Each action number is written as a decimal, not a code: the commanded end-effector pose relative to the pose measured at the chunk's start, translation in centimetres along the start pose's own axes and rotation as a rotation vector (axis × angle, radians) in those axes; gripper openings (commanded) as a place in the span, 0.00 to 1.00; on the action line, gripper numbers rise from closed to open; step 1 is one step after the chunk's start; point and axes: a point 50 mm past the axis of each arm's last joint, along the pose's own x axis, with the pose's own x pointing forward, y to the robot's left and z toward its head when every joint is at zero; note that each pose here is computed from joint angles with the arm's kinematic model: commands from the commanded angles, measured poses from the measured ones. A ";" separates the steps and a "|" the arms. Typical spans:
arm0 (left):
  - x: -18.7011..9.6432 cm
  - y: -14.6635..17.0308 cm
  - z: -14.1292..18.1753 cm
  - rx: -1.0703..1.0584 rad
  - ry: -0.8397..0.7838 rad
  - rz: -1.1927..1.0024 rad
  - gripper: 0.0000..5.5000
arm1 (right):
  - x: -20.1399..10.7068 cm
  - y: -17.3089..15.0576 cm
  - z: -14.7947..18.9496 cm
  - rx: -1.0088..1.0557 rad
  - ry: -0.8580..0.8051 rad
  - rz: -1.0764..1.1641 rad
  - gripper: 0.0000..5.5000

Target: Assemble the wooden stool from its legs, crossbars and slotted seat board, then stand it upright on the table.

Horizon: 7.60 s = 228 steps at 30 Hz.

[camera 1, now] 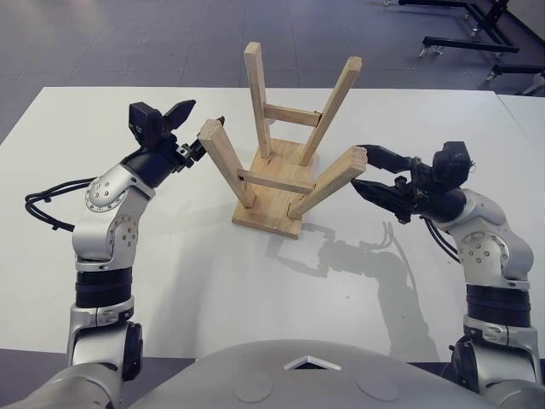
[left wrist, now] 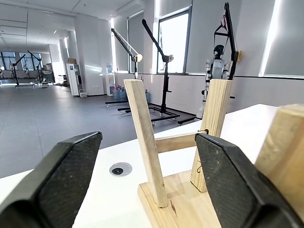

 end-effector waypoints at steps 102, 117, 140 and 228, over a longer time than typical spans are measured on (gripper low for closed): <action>5.2 -2.3 4.0 0.089 -0.101 0.037 0.65 | 5.7 -1.9 6.9 -0.014 -0.468 0.061 0.71; 1.7 -0.1 7.4 0.143 -0.225 0.228 0.65 | 1.0 -9.3 1.9 -0.158 -0.219 -0.466 0.71; 2.0 -2.0 5.2 0.097 -0.183 0.138 0.65 | 3.1 -11.7 0.5 -0.105 0.068 -0.155 0.71; -7.3 -6.6 -8.4 -0.015 0.454 -0.477 0.37 | 0.3 -4.1 -8.0 -0.164 0.598 0.256 0.66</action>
